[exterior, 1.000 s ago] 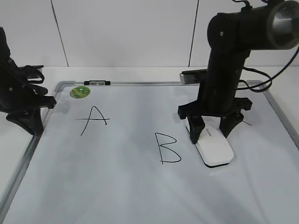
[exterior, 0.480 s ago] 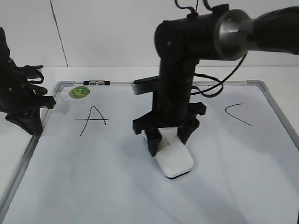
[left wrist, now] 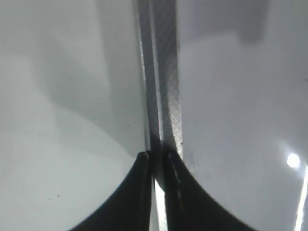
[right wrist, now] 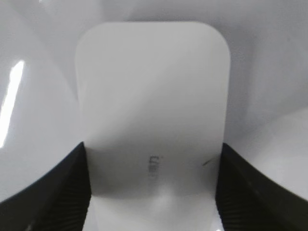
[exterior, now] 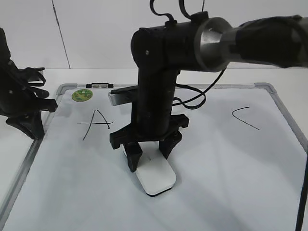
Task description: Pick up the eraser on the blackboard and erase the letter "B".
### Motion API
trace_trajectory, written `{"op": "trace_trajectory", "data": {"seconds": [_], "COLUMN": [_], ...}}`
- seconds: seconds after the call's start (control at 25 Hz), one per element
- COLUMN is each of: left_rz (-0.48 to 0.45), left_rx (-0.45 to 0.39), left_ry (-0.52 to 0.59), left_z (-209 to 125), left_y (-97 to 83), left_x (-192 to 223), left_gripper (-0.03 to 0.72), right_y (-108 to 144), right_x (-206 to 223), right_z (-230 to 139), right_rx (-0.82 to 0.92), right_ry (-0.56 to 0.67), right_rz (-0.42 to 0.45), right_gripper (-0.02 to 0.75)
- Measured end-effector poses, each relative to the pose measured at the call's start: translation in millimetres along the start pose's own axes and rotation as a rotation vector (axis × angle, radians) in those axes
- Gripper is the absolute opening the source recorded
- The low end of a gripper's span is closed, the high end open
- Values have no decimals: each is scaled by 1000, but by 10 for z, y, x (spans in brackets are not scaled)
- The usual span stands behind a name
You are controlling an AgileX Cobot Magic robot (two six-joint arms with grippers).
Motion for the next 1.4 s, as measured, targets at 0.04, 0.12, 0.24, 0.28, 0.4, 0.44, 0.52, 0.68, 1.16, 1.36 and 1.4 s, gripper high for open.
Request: {"op": "trace_trajectory", "data": {"seconds": [0.04, 0.12, 0.24, 0.28, 0.4, 0.44, 0.52, 0.68, 1.16, 1.36, 1.4], "left_rz": [0, -2, -2, -2, -2, -2, -2, -3, 2, 2, 2], "left_rx": [0, -1, -2, -2, -2, -2, -2, -2, 2, 2, 2], "left_ry": [0, 0, -2, -2, -2, -2, -2, -3, 5, 5, 5], "left_z": [0, 1, 4, 4, 4, 4, 4, 4, -6, -6, -6], "left_y": [0, -3, -4, -4, -4, -4, -4, -4, 3, 3, 3], "left_x": [0, 0, 0, 0, 0, 0, 0, 0, -3, -3, -3], "left_gripper": [31, 31, 31, 31, 31, 31, 31, 31, 31, 31, 31], "right_y": [-39, -124, -452, -589, -1023, -1133, -1248, -1269, -307, 101, 139], "right_x": [-7, -27, -64, -83, -138, -149, -163, -166, -62, -30, -28], "right_z": [21, 68, 207, 257, 370, 392, 412, 415, 196, 96, 88], "right_rx": [20, 78, 172, 196, 263, 279, 305, 310, 67, -17, -26], "right_ry": [1, 8, -12, -25, -55, -60, -64, -64, -73, -65, -63], "right_rz": [8, 36, 21, -1, -68, -80, -86, -85, -96, -63, -59], "right_gripper": [529, 529, 529, 529, 529, 529, 529, 529, 529, 529, 529]}}
Point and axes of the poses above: a point on each arm's last joint axis where the gripper is mounted, x pointing out along that axis toward the gripper, y along the wrist's bending axis when the last joint is at zero, z = x × y, the point moved 7 cm from there along x, pointing out along that axis toward the gripper, and after that the axes turned 13 degrees about x, right-handed, at the moved point
